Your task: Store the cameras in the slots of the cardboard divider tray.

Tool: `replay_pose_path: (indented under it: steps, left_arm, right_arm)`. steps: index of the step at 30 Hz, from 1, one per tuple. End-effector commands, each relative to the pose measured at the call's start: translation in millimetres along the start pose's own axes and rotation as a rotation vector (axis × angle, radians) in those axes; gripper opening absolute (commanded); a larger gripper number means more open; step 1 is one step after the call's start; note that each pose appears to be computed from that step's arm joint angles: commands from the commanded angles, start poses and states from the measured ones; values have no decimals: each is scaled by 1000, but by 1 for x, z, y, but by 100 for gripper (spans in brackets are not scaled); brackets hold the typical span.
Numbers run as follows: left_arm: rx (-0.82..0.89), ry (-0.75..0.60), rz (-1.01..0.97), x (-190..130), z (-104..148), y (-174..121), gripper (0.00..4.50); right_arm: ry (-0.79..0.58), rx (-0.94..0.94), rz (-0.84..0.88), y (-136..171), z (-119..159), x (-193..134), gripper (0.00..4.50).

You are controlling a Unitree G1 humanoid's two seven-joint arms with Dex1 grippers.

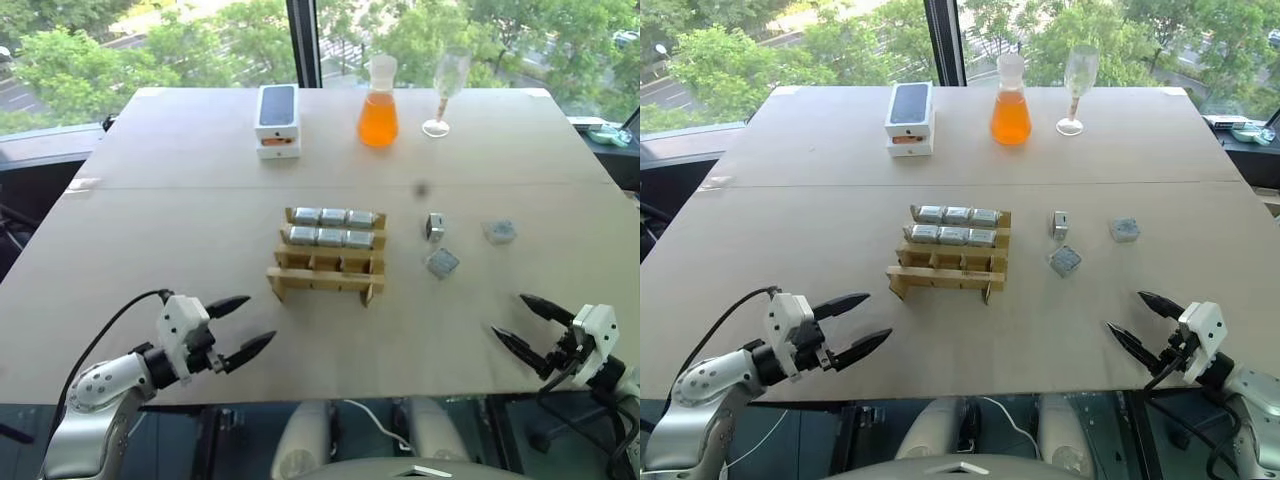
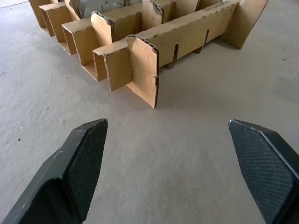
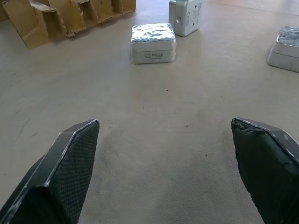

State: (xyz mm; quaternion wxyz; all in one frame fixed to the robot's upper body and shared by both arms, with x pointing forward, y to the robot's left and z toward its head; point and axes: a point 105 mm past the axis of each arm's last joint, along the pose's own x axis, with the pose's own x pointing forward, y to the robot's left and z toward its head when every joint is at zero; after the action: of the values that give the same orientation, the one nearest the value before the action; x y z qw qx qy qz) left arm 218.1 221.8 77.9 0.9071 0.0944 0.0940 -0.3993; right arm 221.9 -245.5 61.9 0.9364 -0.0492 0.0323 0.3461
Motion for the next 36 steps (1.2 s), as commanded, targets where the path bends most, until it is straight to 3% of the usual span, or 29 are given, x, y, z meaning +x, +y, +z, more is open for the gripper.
replay_pose_path:
  steps: [1, 24, 30, 33, 36]
  left_arm:
    - [23, 4, -6, 0, 4, 3, 429]
    - [28, 12, -52, 8, 8, -5, 429]
    - [23, 31, -104, 13, 11, -13, 429]
    - [16, -44, -149, 24, 38, -15, 429]
    - [-30, -166, -267, 29, 85, -13, 429]
  right_arm:
    - [-26, -35, -32, -6, 9, -3, 450]
    - [-36, -21, -93, -12, 8, 4, 450]
    - [-23, -4, -222, -31, 5, 9, 450]
    - [6, 10, -345, -47, 4, 18, 450]
    - [4, 63, -457, -59, 7, 32, 450]
